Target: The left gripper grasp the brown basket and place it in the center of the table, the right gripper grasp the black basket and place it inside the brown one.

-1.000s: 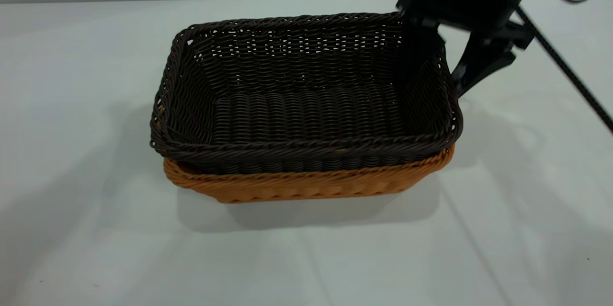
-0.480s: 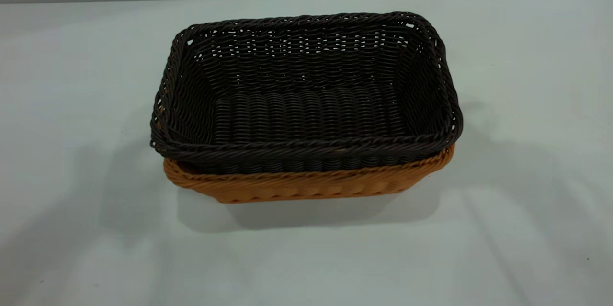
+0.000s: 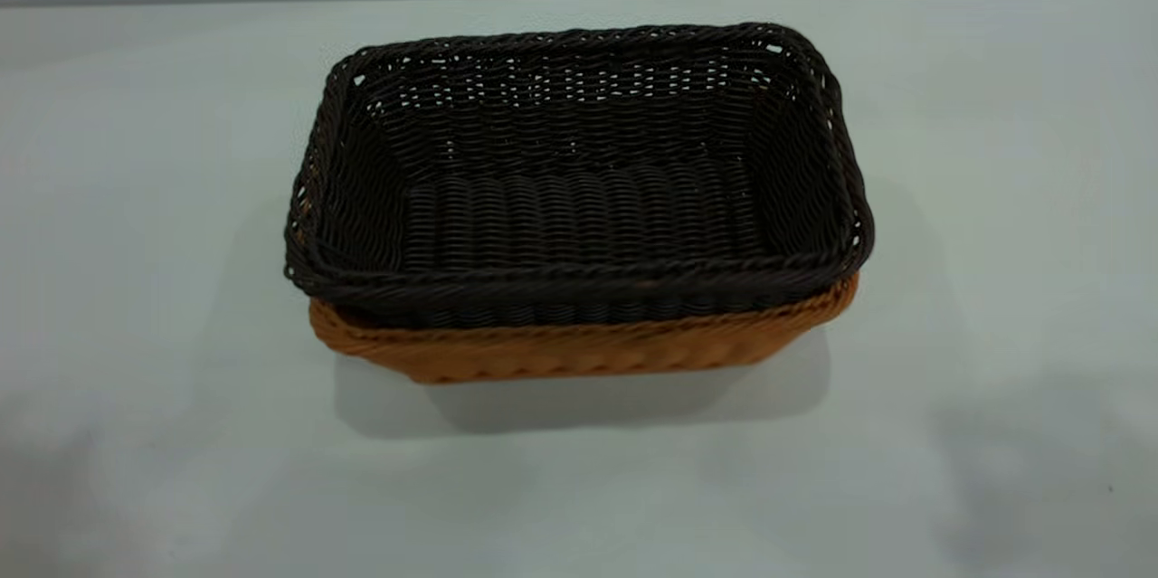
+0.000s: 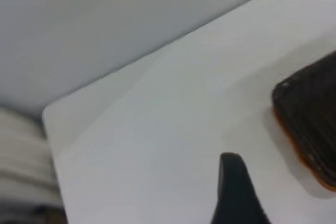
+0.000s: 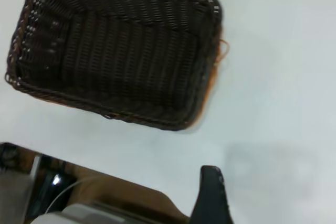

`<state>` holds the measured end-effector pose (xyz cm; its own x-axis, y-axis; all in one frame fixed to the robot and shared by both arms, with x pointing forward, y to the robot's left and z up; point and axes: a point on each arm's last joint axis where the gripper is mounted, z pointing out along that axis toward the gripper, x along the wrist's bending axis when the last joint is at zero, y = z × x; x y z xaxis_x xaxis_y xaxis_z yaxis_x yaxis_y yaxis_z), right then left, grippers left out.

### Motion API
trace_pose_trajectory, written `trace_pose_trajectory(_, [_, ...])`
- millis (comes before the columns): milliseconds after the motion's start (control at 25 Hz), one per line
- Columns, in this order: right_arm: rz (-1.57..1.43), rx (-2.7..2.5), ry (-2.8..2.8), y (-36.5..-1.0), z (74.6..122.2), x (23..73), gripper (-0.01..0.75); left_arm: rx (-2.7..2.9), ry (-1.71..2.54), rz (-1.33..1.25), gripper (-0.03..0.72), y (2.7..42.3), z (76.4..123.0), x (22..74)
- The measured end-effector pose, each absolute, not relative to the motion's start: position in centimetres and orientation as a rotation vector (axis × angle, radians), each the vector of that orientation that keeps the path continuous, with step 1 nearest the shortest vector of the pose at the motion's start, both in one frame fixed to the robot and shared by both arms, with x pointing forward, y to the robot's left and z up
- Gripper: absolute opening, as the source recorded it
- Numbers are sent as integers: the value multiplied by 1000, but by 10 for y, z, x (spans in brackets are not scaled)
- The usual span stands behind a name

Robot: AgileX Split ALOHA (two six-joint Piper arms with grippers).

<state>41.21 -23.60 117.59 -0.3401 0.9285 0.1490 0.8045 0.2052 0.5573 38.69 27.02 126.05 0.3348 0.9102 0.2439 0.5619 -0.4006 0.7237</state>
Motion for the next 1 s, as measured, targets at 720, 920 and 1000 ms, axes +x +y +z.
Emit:
trace_pose_trajectory(720, [750, 1607, 2136, -282, 1033, 287, 496, 2310, 1731, 280, 411, 277, 1062, 331])
trace_pose_trajectory(920, [771, 1599, 2105, -284, 1034, 283, 496, 2311, 1750, 208, 410, 280, 1022, 308])
trace_pose_trajectory(1000, [771, 1597, 2104, -284, 1034, 283, 496, 2247, 1704, 272, 410, 279, 1026, 307])
